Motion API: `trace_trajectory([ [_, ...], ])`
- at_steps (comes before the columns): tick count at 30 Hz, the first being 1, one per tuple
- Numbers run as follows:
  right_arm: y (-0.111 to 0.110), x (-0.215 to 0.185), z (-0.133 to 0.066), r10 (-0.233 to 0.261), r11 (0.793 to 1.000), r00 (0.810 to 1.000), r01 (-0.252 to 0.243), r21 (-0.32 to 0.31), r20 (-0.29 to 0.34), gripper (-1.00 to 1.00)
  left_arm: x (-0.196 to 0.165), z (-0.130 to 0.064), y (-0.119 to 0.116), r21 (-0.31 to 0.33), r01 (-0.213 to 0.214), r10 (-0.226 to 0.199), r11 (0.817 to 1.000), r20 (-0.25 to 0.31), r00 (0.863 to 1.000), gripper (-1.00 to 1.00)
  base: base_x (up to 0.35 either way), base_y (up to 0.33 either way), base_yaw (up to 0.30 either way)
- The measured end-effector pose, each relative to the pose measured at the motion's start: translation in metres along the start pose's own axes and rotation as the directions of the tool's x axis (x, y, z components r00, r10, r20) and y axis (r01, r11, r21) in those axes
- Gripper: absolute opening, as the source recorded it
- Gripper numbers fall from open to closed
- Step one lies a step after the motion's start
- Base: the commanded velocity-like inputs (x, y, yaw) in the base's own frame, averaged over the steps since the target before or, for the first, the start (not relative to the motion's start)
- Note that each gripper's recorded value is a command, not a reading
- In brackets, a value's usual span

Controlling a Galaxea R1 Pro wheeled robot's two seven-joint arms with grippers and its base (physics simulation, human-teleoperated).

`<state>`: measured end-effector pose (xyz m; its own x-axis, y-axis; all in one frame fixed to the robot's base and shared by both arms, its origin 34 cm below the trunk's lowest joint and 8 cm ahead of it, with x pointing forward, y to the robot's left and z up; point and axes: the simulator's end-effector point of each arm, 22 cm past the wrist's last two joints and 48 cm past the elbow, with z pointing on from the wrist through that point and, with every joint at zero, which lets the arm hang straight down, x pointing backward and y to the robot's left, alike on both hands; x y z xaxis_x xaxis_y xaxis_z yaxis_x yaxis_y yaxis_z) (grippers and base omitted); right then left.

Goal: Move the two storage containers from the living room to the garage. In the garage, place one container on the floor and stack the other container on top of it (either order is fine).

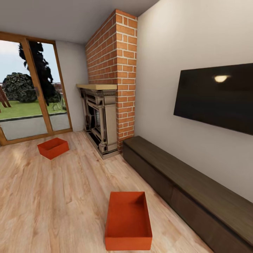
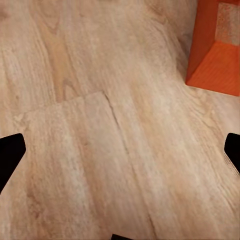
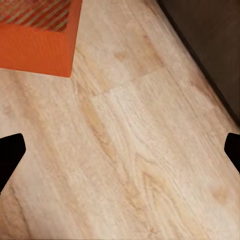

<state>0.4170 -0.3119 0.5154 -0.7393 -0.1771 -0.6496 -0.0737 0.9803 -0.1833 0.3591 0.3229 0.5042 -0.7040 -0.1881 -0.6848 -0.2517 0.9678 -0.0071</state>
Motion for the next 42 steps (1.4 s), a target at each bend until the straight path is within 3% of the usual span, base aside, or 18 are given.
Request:
trace_trajectory([
  [22, 0.0001, 0.0003, -0.0001, 0.0, 1.0, 1.0, 0.0, 0.0, -0.001, 1.0, -0.0001, 0.0, 0.0001, 0.0, 0.0, 0.0, 1.0, 0.0, 1.0, 1.0, 0.325, 0.059, 0.0],
  [34, 0.0002, -0.0003, 0.0001, -0.002, 1.0, 1.0, 0.002, -0.001, 0.001, 1.0, 0.0, 0.0001, 0.0005, 0.0, -0.001, 0.001, 1.0, 0.0, 1.0, 1.0, 0.316, -0.066, 0.0],
  [42, 0.0002, 0.0001, 0.0003, -0.002, 1.0, 1.0, 0.002, -0.001, 0.0, 1.0, 0.0001, 0.0003, 0.0001, 0.0, 0.0, 0.0, 1.0, 0.0, 1.0, 1.0, 0.076, -0.059, 0.0],
])
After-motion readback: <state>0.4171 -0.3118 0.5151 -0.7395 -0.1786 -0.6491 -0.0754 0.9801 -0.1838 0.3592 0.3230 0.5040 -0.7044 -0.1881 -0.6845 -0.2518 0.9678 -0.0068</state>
